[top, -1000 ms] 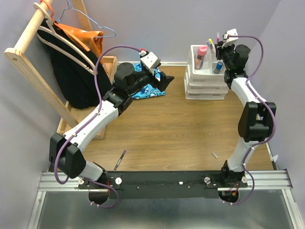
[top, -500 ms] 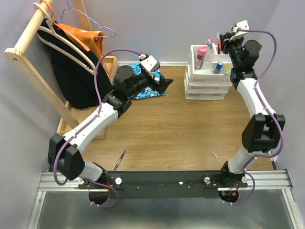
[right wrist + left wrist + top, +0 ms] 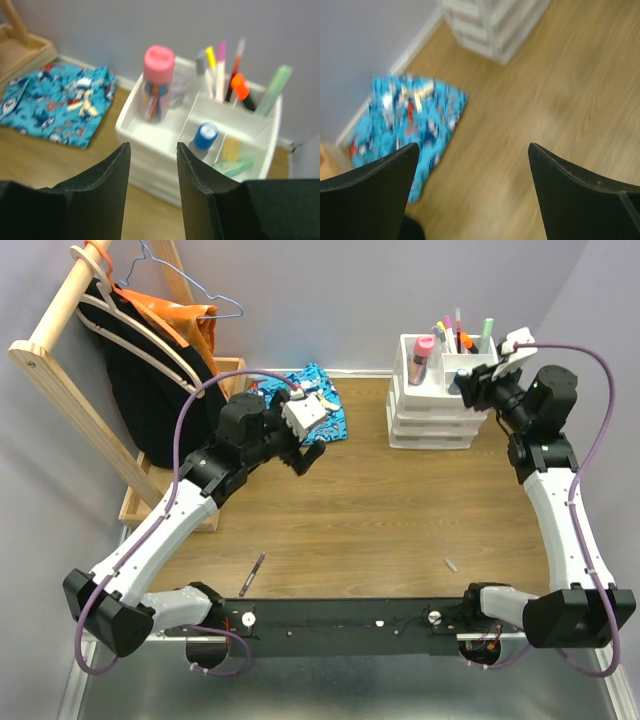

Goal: Sort the stationery into containers
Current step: Place the pen in the storage box, then move the pen to the center of the board.

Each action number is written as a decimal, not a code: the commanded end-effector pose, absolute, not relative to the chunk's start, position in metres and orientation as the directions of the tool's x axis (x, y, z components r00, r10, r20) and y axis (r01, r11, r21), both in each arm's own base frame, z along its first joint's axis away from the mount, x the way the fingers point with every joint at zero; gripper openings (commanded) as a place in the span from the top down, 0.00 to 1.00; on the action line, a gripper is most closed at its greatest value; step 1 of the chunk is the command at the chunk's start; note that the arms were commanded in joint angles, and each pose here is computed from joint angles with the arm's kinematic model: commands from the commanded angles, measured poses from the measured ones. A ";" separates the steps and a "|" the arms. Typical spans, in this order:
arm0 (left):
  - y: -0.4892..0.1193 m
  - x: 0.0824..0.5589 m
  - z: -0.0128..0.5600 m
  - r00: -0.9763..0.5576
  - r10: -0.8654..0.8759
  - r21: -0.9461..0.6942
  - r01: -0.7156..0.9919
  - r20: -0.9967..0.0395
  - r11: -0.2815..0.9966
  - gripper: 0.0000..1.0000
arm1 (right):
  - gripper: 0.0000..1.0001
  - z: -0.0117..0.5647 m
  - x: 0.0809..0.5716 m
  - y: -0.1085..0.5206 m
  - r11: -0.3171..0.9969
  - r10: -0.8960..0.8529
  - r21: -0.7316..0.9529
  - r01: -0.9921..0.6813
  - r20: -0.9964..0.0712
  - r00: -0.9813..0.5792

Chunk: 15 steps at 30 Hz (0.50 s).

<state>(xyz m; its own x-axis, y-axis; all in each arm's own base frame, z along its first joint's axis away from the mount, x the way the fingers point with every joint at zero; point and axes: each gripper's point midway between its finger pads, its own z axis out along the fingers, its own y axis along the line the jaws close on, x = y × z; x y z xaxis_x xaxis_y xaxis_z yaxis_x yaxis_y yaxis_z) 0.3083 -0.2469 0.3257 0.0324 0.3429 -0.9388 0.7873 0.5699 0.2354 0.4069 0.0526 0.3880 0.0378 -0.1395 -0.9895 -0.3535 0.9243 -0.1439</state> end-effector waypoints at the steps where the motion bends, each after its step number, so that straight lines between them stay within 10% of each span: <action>1: -0.153 0.254 0.218 -0.220 0.761 0.277 0.841 -0.610 0.465 0.01 | 0.48 0.318 0.378 0.065 0.897 -0.125 -0.023 -0.441 -0.971 -0.202; 15: -0.132 0.204 0.123 -0.650 0.665 -0.048 0.727 -0.368 0.685 0.23 | 0.46 0.319 0.413 0.067 0.891 -0.115 0.005 -0.454 -0.965 -0.236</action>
<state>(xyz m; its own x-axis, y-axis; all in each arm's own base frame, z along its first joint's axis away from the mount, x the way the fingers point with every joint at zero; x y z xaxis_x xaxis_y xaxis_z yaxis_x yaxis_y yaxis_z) 0.2179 -0.1385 0.1355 -0.5361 0.7228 -0.4360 0.8052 0.5929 -0.0071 0.4123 0.0604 0.3103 -0.2318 -0.1146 -0.9660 -0.4126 0.9109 -0.0090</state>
